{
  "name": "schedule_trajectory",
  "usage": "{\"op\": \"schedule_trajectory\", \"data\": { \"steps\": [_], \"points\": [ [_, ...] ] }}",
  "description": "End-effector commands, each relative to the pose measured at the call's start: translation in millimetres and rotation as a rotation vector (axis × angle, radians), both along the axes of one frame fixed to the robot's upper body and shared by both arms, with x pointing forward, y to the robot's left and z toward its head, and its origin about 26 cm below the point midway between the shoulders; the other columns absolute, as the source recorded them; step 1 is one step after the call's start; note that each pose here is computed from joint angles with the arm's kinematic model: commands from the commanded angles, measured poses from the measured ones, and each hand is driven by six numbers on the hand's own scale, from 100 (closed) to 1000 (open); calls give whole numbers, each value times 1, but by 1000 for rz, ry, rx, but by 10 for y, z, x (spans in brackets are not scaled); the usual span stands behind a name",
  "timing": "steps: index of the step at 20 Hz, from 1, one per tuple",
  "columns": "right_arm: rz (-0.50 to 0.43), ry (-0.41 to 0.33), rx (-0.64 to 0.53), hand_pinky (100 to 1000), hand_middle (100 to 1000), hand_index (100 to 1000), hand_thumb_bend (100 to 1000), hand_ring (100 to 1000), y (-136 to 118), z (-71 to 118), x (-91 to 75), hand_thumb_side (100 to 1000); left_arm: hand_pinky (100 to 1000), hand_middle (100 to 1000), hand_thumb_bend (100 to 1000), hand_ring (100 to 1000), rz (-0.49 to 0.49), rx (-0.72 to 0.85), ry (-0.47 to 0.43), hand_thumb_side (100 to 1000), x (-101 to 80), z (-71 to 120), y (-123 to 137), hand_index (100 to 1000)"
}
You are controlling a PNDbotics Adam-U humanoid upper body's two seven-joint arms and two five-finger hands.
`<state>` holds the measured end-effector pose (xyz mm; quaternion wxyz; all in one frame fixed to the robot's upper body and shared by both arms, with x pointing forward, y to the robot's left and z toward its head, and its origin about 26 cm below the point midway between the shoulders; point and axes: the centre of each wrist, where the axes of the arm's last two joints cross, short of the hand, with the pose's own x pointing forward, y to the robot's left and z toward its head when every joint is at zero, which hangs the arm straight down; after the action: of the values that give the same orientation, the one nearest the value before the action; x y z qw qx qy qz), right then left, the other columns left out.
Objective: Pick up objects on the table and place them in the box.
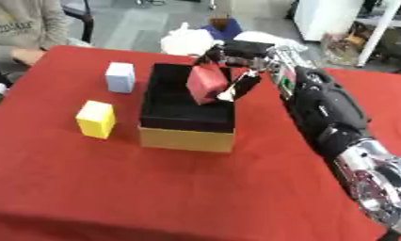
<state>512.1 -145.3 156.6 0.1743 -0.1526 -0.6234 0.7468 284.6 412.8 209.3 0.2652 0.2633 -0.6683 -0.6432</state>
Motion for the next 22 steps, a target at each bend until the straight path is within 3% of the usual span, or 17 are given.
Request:
{"op": "schedule_trajectory", "data": {
  "steps": [1,3,6,8,10,11,15,22],
  "points": [
    [20,-86,-44,826,948,1000,501,879,9,211,15,809,736,837,428,764,-1,41,-15,646,5,139,25,944],
    [18,-117,-54,844,1000,1000,536,921,-10,241,16,919,736,836,429,763,3,45,-13,647,6,135,34,944],
    [12,-163,-32,849,1000,1000,557,925,-70,297,23,932,733,832,426,760,15,49,-11,647,11,128,60,942],
    [10,-191,16,842,992,1000,522,908,-123,342,29,838,729,828,433,756,25,51,-10,643,22,129,82,940],
    [13,-225,88,829,958,998,453,874,-184,410,31,653,725,824,433,752,39,52,-12,641,43,134,116,938],
    [15,-242,133,822,940,983,377,851,-221,448,29,534,722,822,437,752,47,52,-13,637,59,137,137,936],
    [37,-305,320,803,894,971,337,808,-407,682,-8,313,707,810,450,741,80,55,-20,630,158,149,235,929],
    [79,-307,554,790,843,958,334,768,-907,1109,-175,172,698,800,491,736,114,78,-21,664,376,109,417,921]
  ]
}}
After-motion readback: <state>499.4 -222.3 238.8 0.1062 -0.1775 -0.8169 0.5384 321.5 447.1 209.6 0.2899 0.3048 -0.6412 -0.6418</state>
